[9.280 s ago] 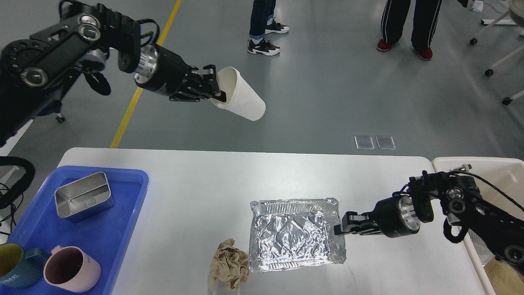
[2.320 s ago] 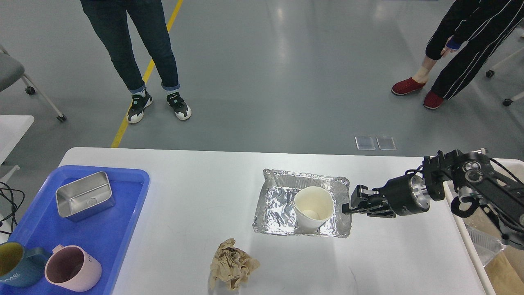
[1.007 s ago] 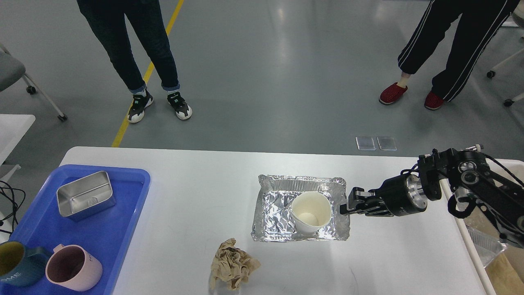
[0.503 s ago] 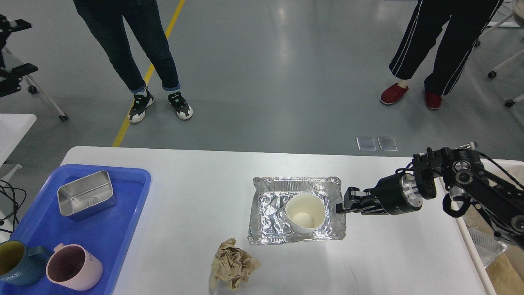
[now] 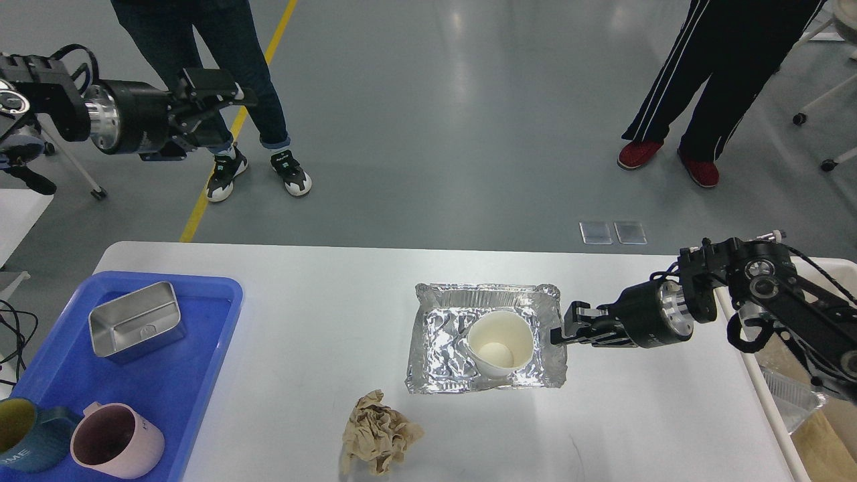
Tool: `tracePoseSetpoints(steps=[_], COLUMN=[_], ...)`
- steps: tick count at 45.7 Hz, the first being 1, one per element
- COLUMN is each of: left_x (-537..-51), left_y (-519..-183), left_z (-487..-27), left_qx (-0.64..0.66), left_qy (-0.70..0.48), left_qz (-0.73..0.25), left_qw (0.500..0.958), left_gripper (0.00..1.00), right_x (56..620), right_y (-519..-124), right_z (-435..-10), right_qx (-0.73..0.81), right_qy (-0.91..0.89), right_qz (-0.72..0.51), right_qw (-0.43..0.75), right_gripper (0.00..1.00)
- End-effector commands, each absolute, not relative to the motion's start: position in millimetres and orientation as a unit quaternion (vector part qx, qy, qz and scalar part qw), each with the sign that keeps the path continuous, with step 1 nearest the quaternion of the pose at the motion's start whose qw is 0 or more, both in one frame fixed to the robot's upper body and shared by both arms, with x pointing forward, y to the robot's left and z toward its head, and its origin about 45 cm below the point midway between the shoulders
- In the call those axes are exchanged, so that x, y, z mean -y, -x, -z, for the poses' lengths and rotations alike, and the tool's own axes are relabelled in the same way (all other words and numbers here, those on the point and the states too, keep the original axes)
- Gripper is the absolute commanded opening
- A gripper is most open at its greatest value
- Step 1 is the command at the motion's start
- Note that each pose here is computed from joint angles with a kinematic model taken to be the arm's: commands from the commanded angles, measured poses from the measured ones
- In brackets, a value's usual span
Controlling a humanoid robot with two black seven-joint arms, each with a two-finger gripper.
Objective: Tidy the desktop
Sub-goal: 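Reach the left gripper down to the crumpled brown paper and grasp it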
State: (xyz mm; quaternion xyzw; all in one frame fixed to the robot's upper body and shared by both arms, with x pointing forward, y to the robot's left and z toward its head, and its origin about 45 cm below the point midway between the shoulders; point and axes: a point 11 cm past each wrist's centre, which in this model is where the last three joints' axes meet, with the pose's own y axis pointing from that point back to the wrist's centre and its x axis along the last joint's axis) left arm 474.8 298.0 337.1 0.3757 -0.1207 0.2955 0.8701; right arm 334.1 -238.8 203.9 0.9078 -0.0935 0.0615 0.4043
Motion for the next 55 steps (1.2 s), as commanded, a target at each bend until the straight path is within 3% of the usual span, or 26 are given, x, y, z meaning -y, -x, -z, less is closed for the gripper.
tracePoseSetpoints(steps=[1, 13, 20, 40, 55], left_x=[-270, -207, -206, -148, -122], left_y=[-462, -459, -455, -409, -384], left_z=[-328, -303, -282, -202, -173], left_qx=[0.114, 0.12, 0.107, 0.042, 0.03], left_qy=[-0.419, -0.502, -0.563, -0.571, -0.583], left_qz=[-0.193, -0.121, -0.108, -0.016, 0.028], left_qw=[0.88, 0.848, 0.812, 0.82, 0.811], left_gripper=[0.98, 0.98, 0.98, 0.98, 0.99], right_x=[236, 235, 241, 281, 288], right_y=[-335, -337, -342, -359, -358], right_z=[-204, -202, -197, -180, -177], right_qx=[0.093, 0.094, 0.104, 0.149, 0.153], right_qy=[-0.909, -0.908, -0.905, -0.877, -0.87], right_qz=[-0.063, -0.06, -0.049, 0.0, 0.006], right_qw=[0.402, 0.403, 0.409, 0.457, 0.468], right_gripper=[0.0, 0.0, 0.0, 0.0, 0.0])
